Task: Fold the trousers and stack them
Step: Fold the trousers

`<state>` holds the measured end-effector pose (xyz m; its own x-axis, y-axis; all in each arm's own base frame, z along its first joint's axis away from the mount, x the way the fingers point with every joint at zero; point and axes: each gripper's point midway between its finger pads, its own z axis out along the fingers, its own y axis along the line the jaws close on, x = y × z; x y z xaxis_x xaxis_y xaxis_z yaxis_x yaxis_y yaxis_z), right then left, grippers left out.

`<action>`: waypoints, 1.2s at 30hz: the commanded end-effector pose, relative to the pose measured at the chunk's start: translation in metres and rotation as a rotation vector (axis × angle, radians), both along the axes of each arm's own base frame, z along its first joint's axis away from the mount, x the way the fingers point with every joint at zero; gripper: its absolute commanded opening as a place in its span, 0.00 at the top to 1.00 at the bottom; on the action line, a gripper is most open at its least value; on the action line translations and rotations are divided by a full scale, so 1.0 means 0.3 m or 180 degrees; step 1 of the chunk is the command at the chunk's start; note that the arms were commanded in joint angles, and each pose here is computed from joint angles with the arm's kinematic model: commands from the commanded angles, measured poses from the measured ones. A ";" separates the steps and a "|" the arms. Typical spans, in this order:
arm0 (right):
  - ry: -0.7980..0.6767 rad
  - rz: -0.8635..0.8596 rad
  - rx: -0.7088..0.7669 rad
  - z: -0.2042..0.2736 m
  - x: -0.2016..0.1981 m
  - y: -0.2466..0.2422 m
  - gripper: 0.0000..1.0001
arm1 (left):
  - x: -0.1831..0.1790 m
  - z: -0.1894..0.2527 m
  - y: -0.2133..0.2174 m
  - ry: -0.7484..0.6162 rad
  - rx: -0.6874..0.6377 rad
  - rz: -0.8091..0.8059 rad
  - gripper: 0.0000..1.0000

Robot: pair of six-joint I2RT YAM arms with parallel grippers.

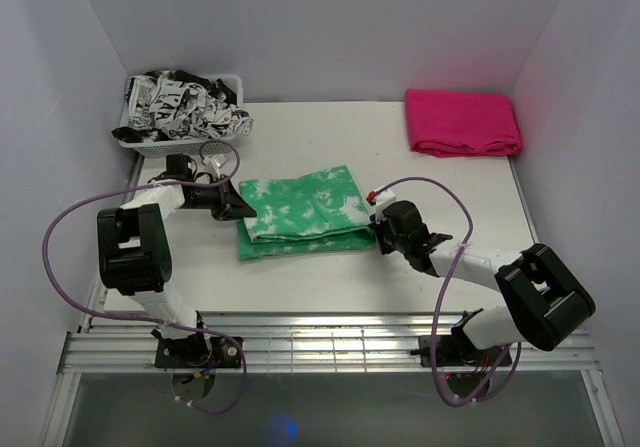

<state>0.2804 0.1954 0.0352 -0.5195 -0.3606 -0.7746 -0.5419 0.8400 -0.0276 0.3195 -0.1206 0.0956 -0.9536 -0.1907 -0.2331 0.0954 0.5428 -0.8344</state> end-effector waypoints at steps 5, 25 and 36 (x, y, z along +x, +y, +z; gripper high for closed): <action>-0.0105 -0.0216 -0.0037 0.036 0.042 -0.022 0.92 | 0.016 -0.001 0.075 -0.0101 0.0311 -0.0057 1.00; 0.0106 0.1528 0.0567 0.490 -0.135 0.169 0.25 | 0.009 0.175 0.172 -0.1122 0.0379 -0.0078 0.39; 0.1370 0.2108 0.1222 0.473 -0.008 0.430 0.13 | -0.104 0.110 -0.001 -0.0909 0.0131 -0.0375 0.31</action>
